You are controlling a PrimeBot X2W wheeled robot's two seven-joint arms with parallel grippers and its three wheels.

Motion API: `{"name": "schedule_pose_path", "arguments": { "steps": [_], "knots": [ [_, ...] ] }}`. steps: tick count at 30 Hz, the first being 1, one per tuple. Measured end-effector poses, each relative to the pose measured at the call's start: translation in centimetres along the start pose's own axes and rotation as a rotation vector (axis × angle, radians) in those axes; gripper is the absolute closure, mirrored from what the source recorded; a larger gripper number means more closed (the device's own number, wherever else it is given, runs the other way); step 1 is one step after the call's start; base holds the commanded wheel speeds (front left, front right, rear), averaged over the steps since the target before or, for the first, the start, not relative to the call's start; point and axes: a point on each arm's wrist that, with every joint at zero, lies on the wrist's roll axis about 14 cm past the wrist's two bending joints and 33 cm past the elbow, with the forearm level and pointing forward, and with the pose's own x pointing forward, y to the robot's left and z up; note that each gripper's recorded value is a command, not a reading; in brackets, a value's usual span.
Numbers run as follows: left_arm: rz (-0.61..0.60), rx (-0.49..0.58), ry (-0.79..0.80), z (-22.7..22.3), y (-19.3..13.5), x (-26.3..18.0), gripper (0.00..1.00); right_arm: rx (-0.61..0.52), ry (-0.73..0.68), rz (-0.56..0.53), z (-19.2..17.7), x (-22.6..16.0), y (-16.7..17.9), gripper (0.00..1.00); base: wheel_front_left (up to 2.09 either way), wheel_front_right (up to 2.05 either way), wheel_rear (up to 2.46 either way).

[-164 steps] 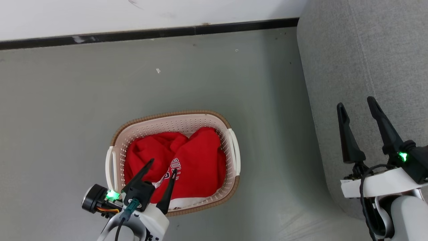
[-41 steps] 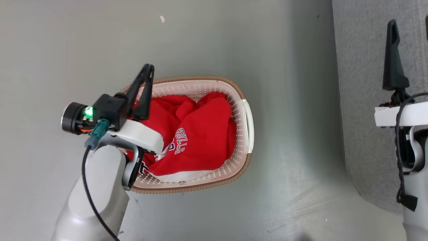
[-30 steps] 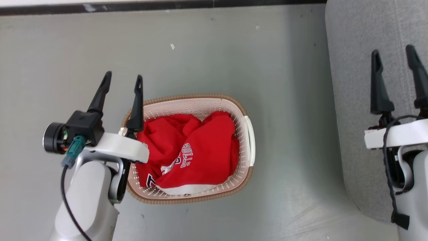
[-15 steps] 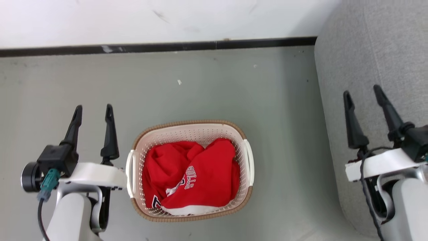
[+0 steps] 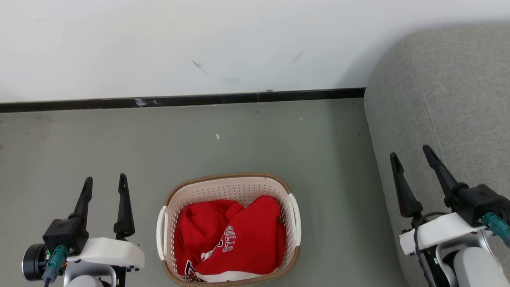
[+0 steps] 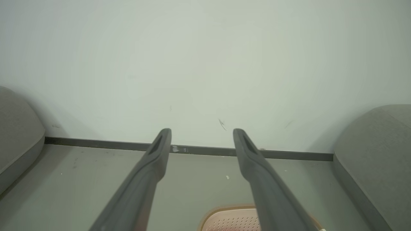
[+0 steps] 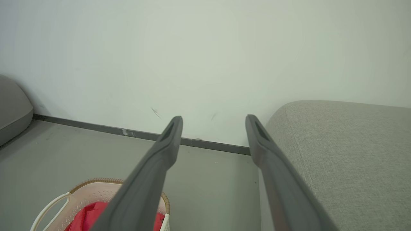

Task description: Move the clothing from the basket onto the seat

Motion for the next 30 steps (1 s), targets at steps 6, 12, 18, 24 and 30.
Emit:
{"name": "schedule_pose_path", "arguments": {
  "steps": [6,12,18,24,30],
  "knots": [
    [0.001,0.0,-0.004,0.4,0.2,-1.7,0.0,0.007,-0.006,-0.001,0.7,-1.6,0.3,0.0,0.0,0.0,0.0],
    [0.004,0.001,-0.001,0.5,0.5,-3.4,0.0,0.012,-0.001,-0.007,0.8,-3.3,0.3,0.0,0.0,0.0,0.0],
    [-0.002,-0.001,-0.001,0.6,0.6,-4.5,0.0,0.012,-0.002,-0.014,1.1,-4.5,0.2,0.0,0.0,0.0,0.0],
    [-0.004,-0.001,-0.003,0.7,0.6,-5.5,0.0,0.015,-0.005,-0.005,1.3,-5.5,0.6,0.0,0.0,0.0,0.0],
    [-0.004,-0.005,-0.005,0.8,0.7,-6.3,0.0,0.021,-0.008,-0.009,1.4,-6.2,0.6,0.0,0.0,0.0,0.0]
  ]
}}
